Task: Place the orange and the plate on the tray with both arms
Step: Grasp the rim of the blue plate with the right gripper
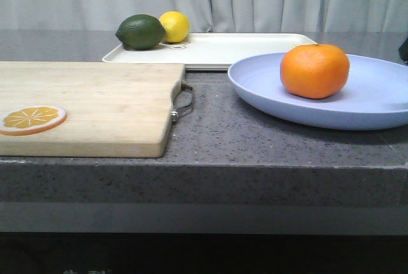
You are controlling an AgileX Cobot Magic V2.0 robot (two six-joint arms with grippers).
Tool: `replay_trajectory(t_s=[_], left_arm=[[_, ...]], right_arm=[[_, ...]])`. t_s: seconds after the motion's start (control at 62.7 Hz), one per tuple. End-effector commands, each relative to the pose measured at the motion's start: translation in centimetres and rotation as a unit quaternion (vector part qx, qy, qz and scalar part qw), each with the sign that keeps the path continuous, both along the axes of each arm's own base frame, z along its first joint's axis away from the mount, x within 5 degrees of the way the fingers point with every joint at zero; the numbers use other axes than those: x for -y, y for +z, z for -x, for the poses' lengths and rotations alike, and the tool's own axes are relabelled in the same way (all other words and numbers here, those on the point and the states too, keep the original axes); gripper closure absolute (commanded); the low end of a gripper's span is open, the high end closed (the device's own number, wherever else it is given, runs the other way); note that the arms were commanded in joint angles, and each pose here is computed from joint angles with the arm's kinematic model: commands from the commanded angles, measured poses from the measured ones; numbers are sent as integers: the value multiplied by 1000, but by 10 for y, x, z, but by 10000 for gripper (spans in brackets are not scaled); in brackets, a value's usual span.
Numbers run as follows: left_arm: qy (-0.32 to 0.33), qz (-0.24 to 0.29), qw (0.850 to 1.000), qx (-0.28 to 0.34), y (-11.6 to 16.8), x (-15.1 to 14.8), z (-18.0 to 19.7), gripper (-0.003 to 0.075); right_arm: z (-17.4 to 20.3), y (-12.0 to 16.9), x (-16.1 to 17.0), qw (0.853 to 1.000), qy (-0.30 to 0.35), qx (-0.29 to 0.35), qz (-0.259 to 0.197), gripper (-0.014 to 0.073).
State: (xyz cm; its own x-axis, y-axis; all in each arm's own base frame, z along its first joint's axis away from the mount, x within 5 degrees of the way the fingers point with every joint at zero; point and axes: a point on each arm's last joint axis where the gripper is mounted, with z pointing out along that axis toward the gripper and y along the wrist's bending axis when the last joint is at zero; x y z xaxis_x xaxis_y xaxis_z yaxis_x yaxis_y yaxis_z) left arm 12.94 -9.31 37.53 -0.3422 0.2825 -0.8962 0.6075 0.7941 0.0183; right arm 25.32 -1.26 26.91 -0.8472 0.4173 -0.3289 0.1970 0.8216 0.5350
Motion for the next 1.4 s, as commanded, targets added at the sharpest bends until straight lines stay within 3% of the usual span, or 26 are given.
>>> replay_trajectory(t_s=[0.0,0.351,0.399,0.59,0.702,0.941,1.196,1.387], left_arm=[[5,37,998,43,16,0,-1,90],[6,37,998,44,17,0,-1,90],[6,38,998,45,17,0,-1,90],[6,38,998,45,17,0,-1,90],[6,39,998,46,17,0,-1,90],[6,39,998,46,17,0,-1,90],[6,40,998,47,17,0,-1,90],[6,43,998,52,18,0,-1,90]], right_arm=[[-6,13,2,999,-13,35,-8,14],[-14,-1,2,999,-11,4,-30,24],[-14,-2,2,999,-10,0,-31,53],[-15,-1,1,999,-14,3,-39,318],[-15,-1,1,999,-16,5,-40,411],[-17,0,2,999,-22,12,-36,483],[-18,0,3,999,-35,12,-38,652],[-19,2,1,997,-47,15,-64,663]])
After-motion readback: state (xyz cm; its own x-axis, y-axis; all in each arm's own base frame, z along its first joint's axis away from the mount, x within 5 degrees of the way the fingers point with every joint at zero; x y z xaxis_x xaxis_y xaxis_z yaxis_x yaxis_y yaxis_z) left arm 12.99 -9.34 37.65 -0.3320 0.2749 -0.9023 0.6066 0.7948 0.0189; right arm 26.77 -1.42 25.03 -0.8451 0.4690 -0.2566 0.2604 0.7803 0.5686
